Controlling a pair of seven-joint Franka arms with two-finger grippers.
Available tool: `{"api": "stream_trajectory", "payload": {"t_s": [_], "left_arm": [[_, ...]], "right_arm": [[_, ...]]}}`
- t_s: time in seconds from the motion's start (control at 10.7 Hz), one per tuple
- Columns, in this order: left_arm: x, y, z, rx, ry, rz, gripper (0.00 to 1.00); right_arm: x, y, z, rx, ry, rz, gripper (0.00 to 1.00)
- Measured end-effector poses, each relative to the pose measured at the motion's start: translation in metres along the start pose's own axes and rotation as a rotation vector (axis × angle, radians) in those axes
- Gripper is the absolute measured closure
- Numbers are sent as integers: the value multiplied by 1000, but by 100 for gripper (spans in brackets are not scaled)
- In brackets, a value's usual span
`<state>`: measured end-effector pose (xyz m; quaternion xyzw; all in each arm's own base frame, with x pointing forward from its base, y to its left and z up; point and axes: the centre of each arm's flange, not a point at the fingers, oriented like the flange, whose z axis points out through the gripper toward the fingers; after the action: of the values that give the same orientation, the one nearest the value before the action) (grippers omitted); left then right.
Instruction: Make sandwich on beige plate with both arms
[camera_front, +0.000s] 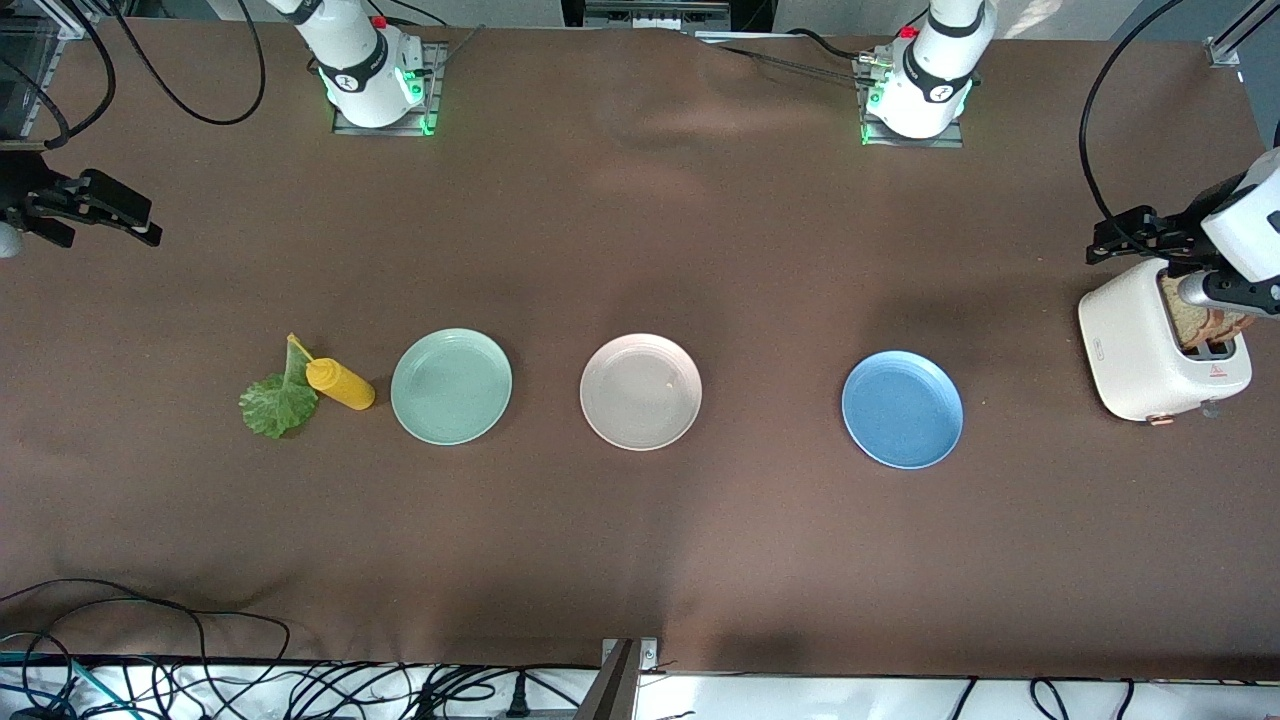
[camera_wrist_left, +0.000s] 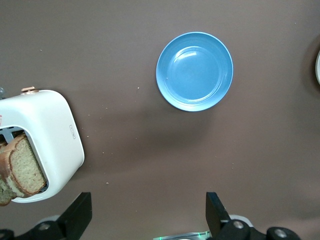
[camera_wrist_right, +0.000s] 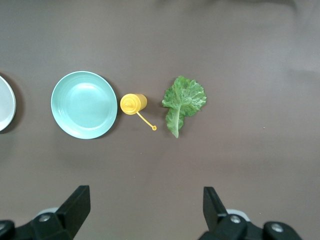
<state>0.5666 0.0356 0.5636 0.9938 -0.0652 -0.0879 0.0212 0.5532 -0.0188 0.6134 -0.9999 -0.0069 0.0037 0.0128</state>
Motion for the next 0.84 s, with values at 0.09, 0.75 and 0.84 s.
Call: {"api": "stream_trajectory", "payload": {"t_s": [0.09,0.75,0.84], "left_arm": [[0,-1,0,0,0,-2,0],[1,0,5,-1,-7,0,0],[1,0,4,-1,-4,0,0]], "right_arm": [[0,0,0,0,0,0,0],[0,0,0,0,0,0,0],[0,0,0,0,0,0,0]]}}
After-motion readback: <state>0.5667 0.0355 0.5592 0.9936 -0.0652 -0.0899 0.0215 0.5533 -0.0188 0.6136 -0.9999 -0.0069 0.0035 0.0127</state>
